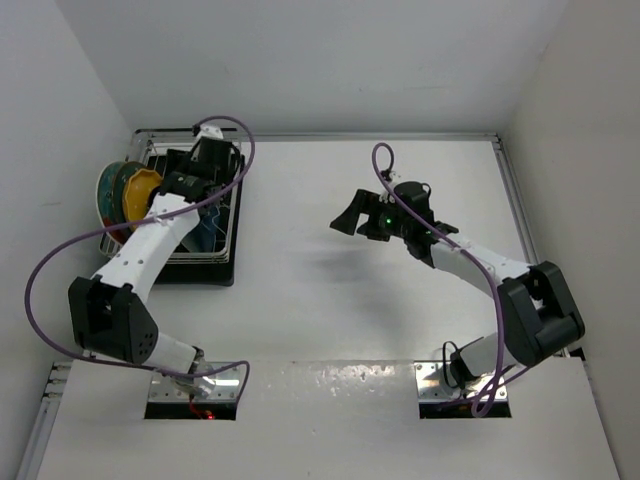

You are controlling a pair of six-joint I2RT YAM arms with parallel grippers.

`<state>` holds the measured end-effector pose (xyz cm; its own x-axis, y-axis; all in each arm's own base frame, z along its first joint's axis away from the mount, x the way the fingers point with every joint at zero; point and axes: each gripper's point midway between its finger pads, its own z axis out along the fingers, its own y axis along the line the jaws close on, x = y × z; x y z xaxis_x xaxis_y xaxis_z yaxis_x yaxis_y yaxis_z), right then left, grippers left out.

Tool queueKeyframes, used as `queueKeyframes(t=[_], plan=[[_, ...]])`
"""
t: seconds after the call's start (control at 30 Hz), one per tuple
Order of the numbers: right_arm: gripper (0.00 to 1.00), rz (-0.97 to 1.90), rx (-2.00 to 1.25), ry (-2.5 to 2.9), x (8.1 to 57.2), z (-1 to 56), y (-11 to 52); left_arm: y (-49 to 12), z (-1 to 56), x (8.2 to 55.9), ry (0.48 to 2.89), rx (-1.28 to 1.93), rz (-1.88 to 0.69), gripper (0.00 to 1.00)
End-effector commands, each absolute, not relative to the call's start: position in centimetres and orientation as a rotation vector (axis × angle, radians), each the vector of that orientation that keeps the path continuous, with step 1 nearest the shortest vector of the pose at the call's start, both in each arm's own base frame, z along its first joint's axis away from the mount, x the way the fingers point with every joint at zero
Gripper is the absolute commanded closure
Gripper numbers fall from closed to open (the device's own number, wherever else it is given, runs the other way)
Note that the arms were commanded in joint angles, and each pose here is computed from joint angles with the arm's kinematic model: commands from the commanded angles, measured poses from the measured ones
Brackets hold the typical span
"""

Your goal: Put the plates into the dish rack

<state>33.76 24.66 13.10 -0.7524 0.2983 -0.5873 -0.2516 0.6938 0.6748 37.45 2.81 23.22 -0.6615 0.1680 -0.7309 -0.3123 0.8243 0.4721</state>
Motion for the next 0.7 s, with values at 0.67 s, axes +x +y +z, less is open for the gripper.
queueKeyframes(t=[0.67], plan=[[0.0, 0.454, 0.089, 2.329, 26.5, 11.3, 11.3, -4.6, 19.6, 20.1, 1.665, 0.906, 0.205, 0.09]])
